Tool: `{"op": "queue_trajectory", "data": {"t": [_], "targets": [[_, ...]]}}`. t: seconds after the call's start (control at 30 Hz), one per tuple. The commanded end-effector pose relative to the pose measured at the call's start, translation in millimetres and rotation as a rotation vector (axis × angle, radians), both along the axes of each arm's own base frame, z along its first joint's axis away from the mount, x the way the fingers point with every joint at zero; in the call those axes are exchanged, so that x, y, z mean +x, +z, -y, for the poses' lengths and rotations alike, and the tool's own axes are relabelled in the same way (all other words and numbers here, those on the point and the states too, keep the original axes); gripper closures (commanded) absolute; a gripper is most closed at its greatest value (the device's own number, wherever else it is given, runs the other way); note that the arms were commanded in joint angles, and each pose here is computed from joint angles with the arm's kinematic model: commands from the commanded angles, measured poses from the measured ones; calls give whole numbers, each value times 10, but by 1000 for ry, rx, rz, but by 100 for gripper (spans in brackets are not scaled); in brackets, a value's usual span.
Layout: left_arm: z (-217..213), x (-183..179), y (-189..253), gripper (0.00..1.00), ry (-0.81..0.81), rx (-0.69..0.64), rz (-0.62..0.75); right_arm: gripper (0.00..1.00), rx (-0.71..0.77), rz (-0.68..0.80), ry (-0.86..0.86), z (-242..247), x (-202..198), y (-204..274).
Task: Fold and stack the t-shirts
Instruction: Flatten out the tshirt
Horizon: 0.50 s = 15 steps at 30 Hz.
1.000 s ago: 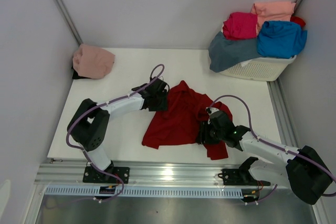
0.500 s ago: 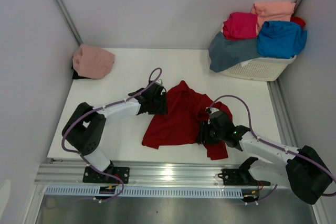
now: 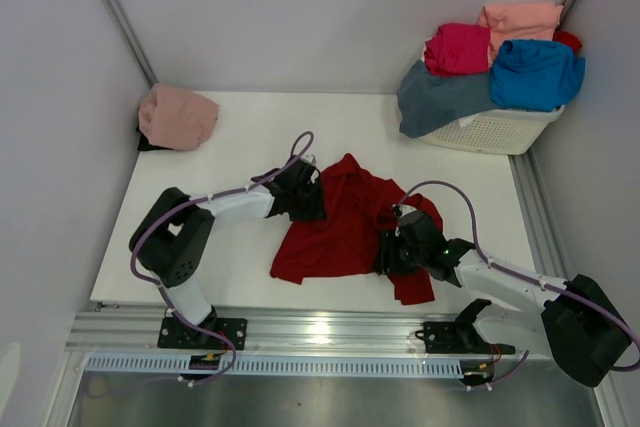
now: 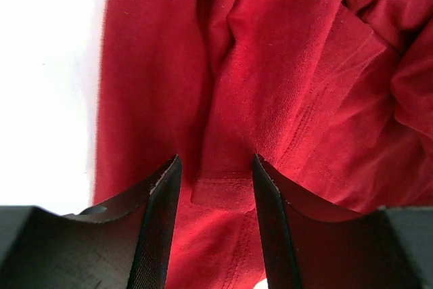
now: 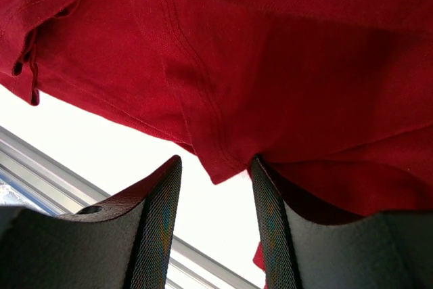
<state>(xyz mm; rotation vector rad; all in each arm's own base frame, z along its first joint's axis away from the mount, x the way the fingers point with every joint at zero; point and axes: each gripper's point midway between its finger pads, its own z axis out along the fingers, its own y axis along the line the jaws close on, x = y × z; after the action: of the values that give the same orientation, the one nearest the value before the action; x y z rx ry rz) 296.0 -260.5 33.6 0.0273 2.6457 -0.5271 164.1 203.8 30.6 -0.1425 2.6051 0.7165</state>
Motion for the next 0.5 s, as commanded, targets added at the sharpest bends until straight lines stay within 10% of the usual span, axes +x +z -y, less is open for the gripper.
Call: {"op": "queue_trajectory", "data": {"t": [0.0, 0.47], "targets": [[124, -1, 64, 50, -9, -81, 2, 50, 14, 17, -4, -37, 37, 34], [219, -57, 7, 72, -38, -130, -28, 50, -1, 19, -5, -22, 52, 21]]}}
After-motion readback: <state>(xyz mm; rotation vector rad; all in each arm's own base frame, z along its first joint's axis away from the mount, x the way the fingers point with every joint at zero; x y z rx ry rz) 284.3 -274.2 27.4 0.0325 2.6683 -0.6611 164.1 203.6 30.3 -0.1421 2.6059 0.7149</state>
